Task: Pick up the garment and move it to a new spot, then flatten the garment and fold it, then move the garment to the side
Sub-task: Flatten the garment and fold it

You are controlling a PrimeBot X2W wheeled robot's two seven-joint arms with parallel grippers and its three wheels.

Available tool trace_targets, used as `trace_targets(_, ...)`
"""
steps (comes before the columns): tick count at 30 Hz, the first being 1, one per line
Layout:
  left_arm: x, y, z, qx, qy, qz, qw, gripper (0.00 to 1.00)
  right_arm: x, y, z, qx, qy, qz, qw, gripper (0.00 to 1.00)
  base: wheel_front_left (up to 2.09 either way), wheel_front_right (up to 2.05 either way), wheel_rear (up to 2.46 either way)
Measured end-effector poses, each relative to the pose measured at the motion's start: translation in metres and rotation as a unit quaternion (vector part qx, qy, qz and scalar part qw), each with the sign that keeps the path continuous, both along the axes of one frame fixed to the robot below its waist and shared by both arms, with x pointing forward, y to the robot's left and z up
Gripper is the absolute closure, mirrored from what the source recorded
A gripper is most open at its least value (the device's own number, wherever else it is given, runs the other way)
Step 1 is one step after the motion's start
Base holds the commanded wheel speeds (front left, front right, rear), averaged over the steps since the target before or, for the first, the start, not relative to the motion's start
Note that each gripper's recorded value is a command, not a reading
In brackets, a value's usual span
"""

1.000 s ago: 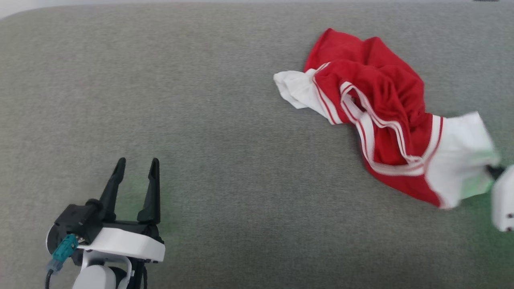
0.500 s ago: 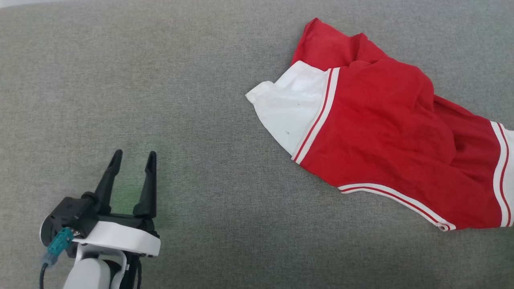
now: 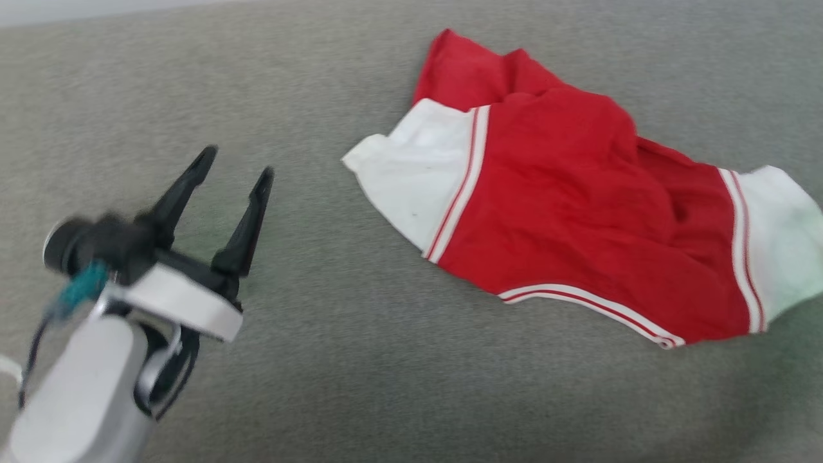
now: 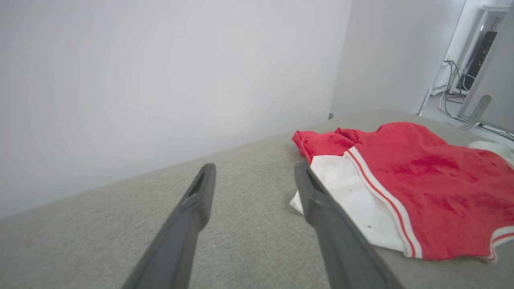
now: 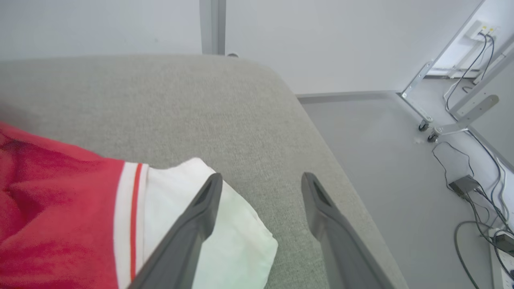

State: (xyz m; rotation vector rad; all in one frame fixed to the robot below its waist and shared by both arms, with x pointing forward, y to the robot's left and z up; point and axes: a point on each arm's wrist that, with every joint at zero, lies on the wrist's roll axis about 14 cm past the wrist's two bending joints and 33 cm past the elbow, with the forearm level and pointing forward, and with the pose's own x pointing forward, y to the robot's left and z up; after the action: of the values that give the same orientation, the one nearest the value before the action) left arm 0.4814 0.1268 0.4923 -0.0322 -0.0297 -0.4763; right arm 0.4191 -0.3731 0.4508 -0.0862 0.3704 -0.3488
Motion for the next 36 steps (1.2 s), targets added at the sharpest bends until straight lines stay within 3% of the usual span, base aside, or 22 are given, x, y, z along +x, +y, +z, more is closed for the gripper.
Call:
trace_targets(4, 0.021, -0.036, -0.004, 0.031, 0.066, -0.083, 0.994, 0.00, -0.004, 0.009, 0.023, 0.000, -0.069, -0.004, 0.998, 0.00, 0.00, 0.00, 0.00)
trace_targets(7, 0.028, -0.064, -0.018, 0.063, 0.149, -0.142, 0.977, 0.00, -0.009, 0.018, 0.028, 0.003, -0.088, -0.002, 0.996, 0.00, 0.00, 0.00, 0.00)
trace_targets(12, 0.038, -0.089, -0.047, 0.094, 0.293, -0.192, 0.932, 0.00, -0.017, 0.031, 0.023, 0.013, -0.088, 0.000, 0.996, 0.00, 0.00, 0.00, 0.00)
trace_targets(13, 0.039, -0.089, -0.065, 0.124, 0.343, -0.198, 0.910, 0.00, -0.020, 0.032, 0.020, 0.013, -0.084, -0.002, 0.996, 0.00, 0.00, 0.00, 0.00)
trace_targets(16, 0.045, -0.087, -0.086, 0.149, 0.387, -0.195, 0.889, 0.00, -0.026, 0.033, 0.014, 0.015, -0.074, -0.005, 0.997, 0.00, 0.00, 0.00, 0.00)
trace_targets(22, 0.052, -0.087, -0.110, 0.154, 0.429, -0.190, 0.870, 0.00, -0.033, 0.028, 0.007, 0.012, -0.063, -0.016, 0.998, 0.00, 0.00, 0.00, 0.00)
trace_targets(25, 0.058, -0.086, -0.113, 0.144, 0.427, -0.182, 0.874, 0.00, -0.033, 0.028, 0.005, 0.013, -0.060, -0.017, 0.998, 0.00, 0.00, 0.00, 0.00)
trace_targets(26, 0.057, -0.087, -0.113, 0.138, 0.430, -0.182, 0.873, 0.06, -0.032, 0.029, 0.004, 0.013, -0.060, -0.016, 0.998, 0.00, 0.00, 0.00, 0.00)
trace_targets(28, 0.056, -0.088, -0.112, 0.133, 0.428, -0.184, 0.875, 1.00, -0.029, 0.032, 0.004, 0.016, -0.059, -0.012, 0.998, 0.00, 0.00, 0.00, 0.00)
trace_targets(31, 0.052, -0.086, -0.112, 0.117, 0.435, -0.181, 0.874, 1.00, -0.021, 0.038, 0.006, 0.015, -0.065, -0.001, 0.998, 0.00, 0.00, 0.00, 0.00)
trace_targets(36, 0.052, -0.067, -0.109, 0.110, 0.421, -0.153, 0.887, 1.00, -0.006, 0.050, 0.012, 0.013, -0.071, 0.025, 0.997, 0.00, 0.00, 0.00, 0.00)
